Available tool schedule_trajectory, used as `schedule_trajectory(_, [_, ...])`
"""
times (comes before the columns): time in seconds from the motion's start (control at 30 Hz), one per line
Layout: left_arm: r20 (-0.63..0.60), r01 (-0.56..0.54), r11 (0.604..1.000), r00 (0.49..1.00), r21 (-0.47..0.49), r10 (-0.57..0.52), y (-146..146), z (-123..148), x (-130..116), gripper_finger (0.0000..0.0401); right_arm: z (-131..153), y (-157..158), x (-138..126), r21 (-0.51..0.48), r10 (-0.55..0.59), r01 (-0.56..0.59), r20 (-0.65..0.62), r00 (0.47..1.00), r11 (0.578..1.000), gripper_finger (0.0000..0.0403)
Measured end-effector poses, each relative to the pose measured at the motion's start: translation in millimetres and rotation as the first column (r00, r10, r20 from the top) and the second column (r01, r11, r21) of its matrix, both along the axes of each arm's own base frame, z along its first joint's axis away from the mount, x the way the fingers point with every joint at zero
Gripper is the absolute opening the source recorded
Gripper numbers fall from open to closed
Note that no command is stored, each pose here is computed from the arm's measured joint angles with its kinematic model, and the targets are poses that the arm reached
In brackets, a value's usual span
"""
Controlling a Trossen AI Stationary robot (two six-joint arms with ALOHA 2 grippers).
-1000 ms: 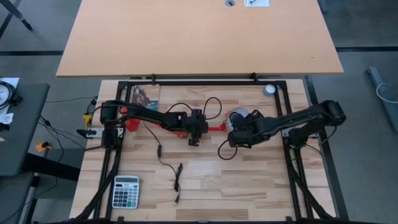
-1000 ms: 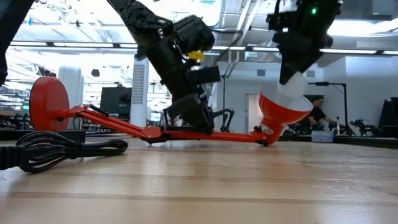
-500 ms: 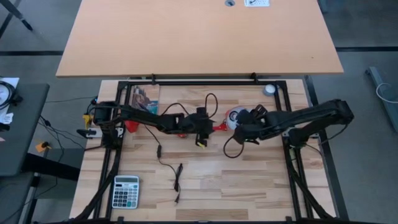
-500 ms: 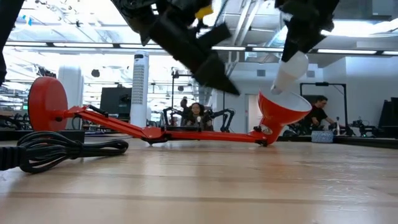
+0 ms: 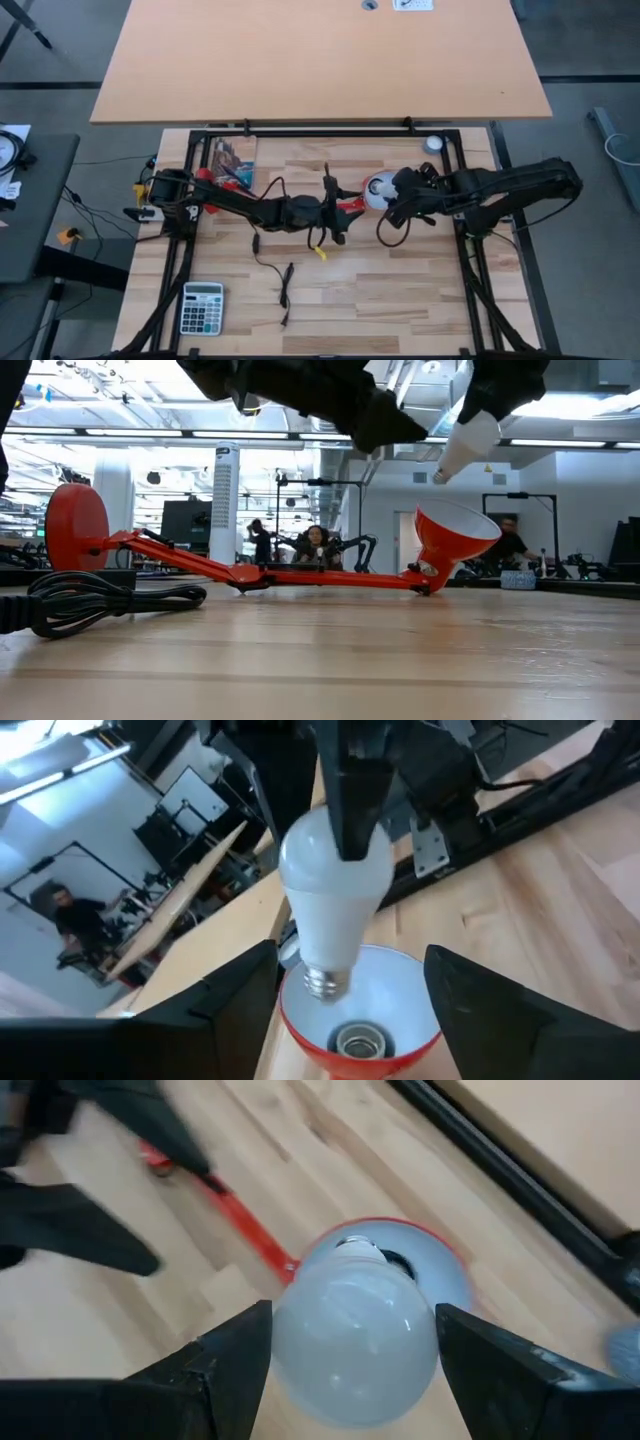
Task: Screw lightbulb
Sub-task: Insert the lightbulb in the lamp
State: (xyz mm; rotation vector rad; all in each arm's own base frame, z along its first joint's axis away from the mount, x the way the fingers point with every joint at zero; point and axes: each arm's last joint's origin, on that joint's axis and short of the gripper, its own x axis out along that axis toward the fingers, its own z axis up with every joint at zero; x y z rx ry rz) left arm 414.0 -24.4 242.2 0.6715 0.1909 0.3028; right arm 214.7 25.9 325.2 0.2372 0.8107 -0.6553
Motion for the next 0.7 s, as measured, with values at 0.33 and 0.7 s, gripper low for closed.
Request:
schedule_trajectory(0.33, [-0.081, -0.014, 0.999, 0.997, 0.034, 0.017, 8.9, -6.9, -0.3, 0.0256, 4.3, 3.8, 8.0, 0.043, 0.062, -0.066, 0.076, 0.995, 0.997, 0.0276])
schedule_trajectory(0.7, [-0.089, -0.034, 0.999, 0.995, 0.005, 0.034, 13.8, -8.8, -0.5, 0.0257, 7.7, 5.5, 13.6, 0.060, 0.083, -0.091, 0.136, 0.987, 0.994, 0.0276])
